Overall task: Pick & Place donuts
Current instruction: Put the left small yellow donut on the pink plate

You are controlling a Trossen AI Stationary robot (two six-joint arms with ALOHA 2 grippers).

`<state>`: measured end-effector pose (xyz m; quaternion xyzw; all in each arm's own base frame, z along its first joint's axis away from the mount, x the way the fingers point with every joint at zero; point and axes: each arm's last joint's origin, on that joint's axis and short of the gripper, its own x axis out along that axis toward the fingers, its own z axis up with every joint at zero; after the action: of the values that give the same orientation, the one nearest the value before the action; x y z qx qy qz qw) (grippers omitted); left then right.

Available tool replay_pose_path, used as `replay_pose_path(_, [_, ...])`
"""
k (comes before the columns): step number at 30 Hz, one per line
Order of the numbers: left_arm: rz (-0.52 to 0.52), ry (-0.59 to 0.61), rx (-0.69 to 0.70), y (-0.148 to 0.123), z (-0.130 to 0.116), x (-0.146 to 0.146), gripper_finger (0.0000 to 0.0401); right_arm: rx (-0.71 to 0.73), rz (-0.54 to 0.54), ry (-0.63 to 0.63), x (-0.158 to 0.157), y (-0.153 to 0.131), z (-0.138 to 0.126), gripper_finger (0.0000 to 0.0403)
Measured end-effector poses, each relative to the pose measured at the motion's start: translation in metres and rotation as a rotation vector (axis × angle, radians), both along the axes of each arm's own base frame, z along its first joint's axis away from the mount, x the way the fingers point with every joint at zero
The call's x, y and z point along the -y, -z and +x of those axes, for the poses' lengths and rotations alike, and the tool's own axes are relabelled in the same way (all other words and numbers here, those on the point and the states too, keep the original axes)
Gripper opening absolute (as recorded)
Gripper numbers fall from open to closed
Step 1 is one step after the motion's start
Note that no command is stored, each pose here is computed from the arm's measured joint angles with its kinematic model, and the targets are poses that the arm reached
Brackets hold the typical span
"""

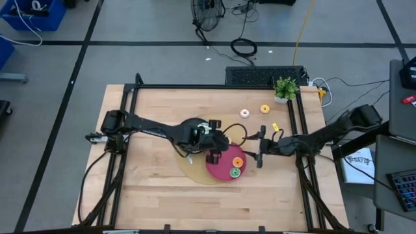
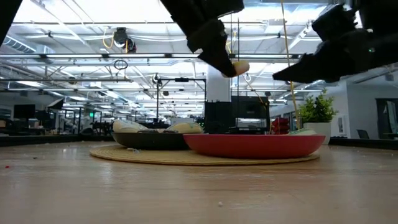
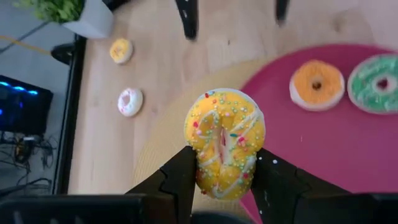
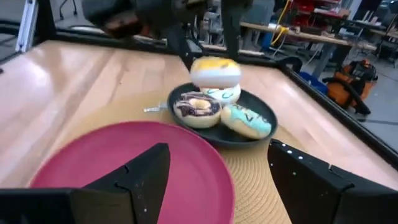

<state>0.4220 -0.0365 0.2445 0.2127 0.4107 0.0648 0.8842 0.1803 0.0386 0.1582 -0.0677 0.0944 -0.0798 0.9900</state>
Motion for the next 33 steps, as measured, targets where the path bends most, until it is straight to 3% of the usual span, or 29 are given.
replay_pose_path(7, [-0.038,-0.045,-0.012,0.009,0.003,-0.002,0.014,-0.005,-0.05,0.002,-0.006,0.005,0.03,0.0256])
replay_pose_path(13, [-0.069,-0.016,-0.036,0.015,0.004,-0.001,0.014,-0.007,-0.062,0.026,-0.004,0.009,0.047,0.0256])
replay_pose_path(21, [-0.077,-0.014,-0.03,0.015,0.004,0.0,0.014,-0.035,-0.029,-0.001,0.0,0.016,0.068,0.0256])
replay_pose_path(33, [-0.089,-0.03,-0.082,0.018,0.0,-0.001,0.014,-0.026,-0.019,-0.015,0.001,0.015,0.073,0.0256])
